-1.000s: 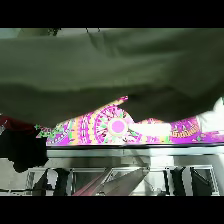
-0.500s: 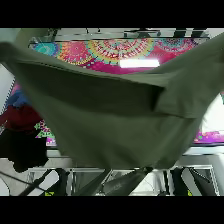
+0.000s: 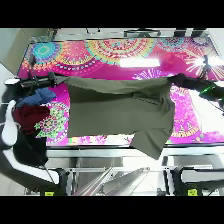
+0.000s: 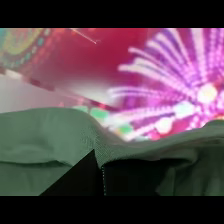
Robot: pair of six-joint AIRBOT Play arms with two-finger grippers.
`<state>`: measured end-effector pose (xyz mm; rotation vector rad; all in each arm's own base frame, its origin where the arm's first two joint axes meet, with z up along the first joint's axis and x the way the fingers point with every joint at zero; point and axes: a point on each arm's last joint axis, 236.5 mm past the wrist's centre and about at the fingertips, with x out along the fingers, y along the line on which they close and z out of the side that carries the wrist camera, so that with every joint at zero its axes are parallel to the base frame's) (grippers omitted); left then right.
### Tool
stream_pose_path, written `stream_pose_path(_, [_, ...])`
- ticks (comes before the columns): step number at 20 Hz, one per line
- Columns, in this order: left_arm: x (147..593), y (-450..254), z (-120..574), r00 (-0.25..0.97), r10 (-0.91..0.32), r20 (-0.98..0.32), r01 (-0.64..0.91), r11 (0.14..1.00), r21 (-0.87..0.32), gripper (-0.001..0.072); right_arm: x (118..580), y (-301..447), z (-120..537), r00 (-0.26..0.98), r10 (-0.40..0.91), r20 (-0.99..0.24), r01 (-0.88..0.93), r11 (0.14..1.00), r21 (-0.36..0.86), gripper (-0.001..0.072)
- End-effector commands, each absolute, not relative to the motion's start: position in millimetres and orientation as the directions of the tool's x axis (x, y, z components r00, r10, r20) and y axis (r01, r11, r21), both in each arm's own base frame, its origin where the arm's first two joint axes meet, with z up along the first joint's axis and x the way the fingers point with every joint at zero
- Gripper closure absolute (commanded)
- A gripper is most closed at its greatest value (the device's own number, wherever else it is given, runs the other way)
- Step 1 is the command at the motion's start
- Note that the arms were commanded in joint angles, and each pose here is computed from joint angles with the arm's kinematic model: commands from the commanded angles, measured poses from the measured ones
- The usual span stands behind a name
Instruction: Fold the shirts.
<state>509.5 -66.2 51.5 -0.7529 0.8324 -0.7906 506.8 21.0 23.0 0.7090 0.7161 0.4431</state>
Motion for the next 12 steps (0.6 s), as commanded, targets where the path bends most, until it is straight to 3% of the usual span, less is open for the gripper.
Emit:
stream_pose_path(1, [540, -56, -17, 0.42, -0.819, -0.391, 0.228, 0.512, -0.828, 0.0685, 539, 17, -47, 0.684, 0.592, -0.426, -0.034, 0.61, 0.792, 0.0697])
stream_pose_path(4, [571, -45, -28, 0.443, -0.81, -0.385, 0.208, 0.51, -0.834, 0.0685, 574, 7, -49, 0.72, 0.587, -0.37, -0.041, 0.569, 0.822, 0.0697])
stream_pose_path(8, [597, -41, -11, 0.457, -0.814, -0.359, 0.249, 0.504, -0.827, 0.0685, 608, -5, -10, 0.764, 0.572, -0.297, -0.118, 0.577, 0.808, 0.0697])
stream_pose_path(12, [594, -47, -17, 0.424, -0.815, -0.395, 0.257, 0.527, -0.81, 0.0686, 604, -11, -3, 0.74, 0.596, -0.311, -0.138, 0.588, 0.797, 0.0697])
